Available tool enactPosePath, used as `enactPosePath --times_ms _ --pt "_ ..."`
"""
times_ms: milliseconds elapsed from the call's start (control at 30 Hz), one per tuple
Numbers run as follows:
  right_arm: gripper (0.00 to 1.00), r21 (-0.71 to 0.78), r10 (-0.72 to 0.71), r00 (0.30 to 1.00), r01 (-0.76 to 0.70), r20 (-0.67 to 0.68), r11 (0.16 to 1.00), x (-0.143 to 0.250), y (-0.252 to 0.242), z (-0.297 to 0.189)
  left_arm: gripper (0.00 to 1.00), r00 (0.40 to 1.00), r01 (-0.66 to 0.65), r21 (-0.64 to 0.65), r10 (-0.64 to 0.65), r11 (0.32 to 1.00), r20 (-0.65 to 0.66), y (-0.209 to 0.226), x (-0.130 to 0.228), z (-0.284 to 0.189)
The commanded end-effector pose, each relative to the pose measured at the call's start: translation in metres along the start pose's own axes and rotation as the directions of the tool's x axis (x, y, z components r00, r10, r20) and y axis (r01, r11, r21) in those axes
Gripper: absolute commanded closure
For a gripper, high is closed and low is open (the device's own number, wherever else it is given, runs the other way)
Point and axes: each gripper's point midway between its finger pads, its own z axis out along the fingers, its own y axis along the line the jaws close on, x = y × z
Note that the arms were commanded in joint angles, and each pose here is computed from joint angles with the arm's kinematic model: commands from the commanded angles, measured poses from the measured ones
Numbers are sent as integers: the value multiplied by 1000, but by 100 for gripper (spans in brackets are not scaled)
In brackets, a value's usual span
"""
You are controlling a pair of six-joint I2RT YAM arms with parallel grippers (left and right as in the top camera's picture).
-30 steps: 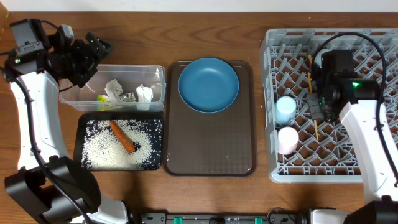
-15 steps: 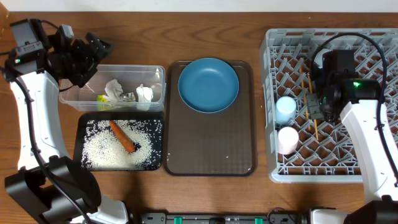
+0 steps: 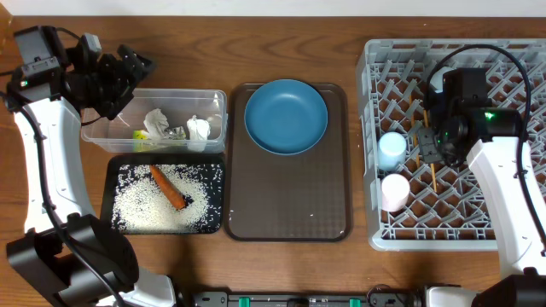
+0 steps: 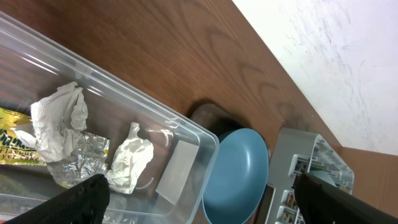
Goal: Sort waste into correct bins and load items into the dishwasher rack
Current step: 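Insert the second chopstick in the rack and release it, then move the right gripper to the blue plate and grasp its rim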
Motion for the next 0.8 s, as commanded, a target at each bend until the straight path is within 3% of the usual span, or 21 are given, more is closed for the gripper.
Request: enactPosePath --times_ms 0,167,267,333,367,533,767 --pt "66 -97 32 999 -28 40 995 -5 13 -7 4 1000 15 -18 -15 1000 -4 7 0 2" --pt "65 -188 47 990 -21 133 982 -12 26 -31 4 1000 15 -18 -15 1000 -4 7 0 2" --pt "61 -324 75 973 -1 218 946 -20 47 -57 4 1000 14 -18 -15 1000 -4 7 0 2" --pt "31 -450 129 959 -1 253 893 -25 67 -76 4 1000 15 -18 -15 1000 -4 7 0 2" --pt "27 -525 152 950 14 271 851 -29 79 -87 4 1000 14 -18 -15 1000 -4 7 0 2" --pt "43 -726 223 928 70 299 684 -49 121 -123 3 1000 15 -18 -15 1000 -4 7 0 2" --pt "50 -694 114 923 191 368 694 -62 176 -122 3 1000 15 -18 -15 1000 -4 7 0 2"
